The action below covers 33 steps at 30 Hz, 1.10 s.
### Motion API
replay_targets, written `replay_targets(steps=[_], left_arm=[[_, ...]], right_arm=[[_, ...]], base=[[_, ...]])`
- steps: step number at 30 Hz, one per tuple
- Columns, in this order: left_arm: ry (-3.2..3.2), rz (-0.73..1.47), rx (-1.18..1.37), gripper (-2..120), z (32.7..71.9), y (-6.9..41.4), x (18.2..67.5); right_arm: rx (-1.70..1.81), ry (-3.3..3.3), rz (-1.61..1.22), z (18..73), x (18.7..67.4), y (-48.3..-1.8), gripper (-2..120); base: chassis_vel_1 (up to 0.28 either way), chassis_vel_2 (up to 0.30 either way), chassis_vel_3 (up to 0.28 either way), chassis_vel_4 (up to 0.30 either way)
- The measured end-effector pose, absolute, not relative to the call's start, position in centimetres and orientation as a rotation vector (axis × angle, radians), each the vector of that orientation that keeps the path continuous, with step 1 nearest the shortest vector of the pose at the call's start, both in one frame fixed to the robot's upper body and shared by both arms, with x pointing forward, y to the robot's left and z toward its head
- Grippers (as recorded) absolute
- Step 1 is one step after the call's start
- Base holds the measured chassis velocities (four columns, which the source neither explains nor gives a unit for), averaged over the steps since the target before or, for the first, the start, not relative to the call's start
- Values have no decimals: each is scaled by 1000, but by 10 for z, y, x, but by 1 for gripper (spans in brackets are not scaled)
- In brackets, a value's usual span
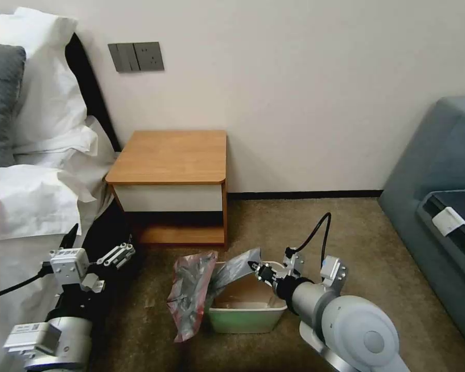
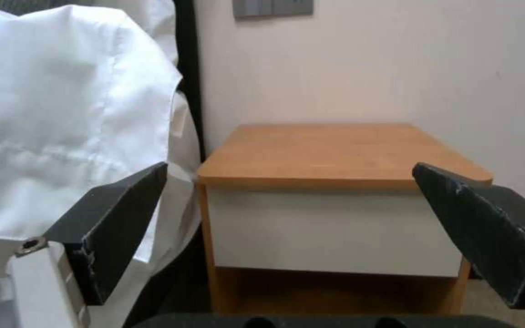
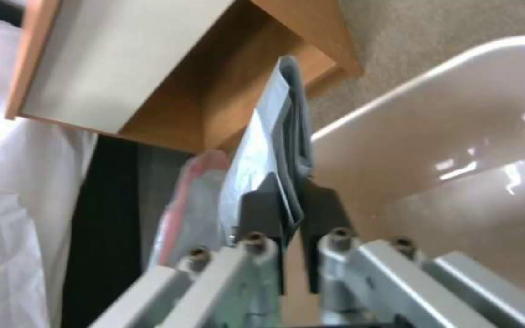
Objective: Pick up the garbage bag from the table and place it over the trash can.
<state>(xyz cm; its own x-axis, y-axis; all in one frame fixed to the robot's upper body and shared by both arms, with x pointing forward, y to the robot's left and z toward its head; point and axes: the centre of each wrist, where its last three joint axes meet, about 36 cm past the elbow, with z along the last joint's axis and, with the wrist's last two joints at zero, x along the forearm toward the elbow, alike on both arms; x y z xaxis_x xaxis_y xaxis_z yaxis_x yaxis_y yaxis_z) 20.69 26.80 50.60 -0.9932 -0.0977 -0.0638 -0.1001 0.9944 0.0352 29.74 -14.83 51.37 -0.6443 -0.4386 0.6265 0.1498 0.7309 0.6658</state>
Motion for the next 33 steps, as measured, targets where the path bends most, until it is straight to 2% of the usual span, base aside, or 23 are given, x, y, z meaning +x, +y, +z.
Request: replay_targets(steps=[8,10,12,14,16,18,20,24,33], left_arm=[[3069,72,-146,100,506,268,206],[3065,76,-146,100,506,268,207],[3061,81,-148,100,506,267,207],[3060,82,-148,100,506,267,207],[3060,82,-148,100,506,267,207],[3060,82,-148,100,506,267,207],[3061,83,-145,100,505,266,207],[3079,90,-107,100,504,263,206],[3110,115,-17,100,502,254,206]], right_arm=[[153,-2079,-851,522,294,-154,44],[146,-2076,-843,523,293,-156,48],[132,-2072,-833,525,292,-159,59],[128,-2073,-831,526,292,-160,63],[123,-2074,-837,531,290,-163,75],[124,-2073,-840,532,290,-164,76],[131,-2071,-856,541,288,-167,89],[137,-2081,-872,547,285,-170,99],[124,-2121,-890,550,283,-175,100]], base=[[0,0,0,0],[0,0,0,0],[0,0,0,0],[0,0,0,0],[0,0,0,0],[0,0,0,0],[0,0,0,0],[0,0,0,0],[0,0,0,0]])
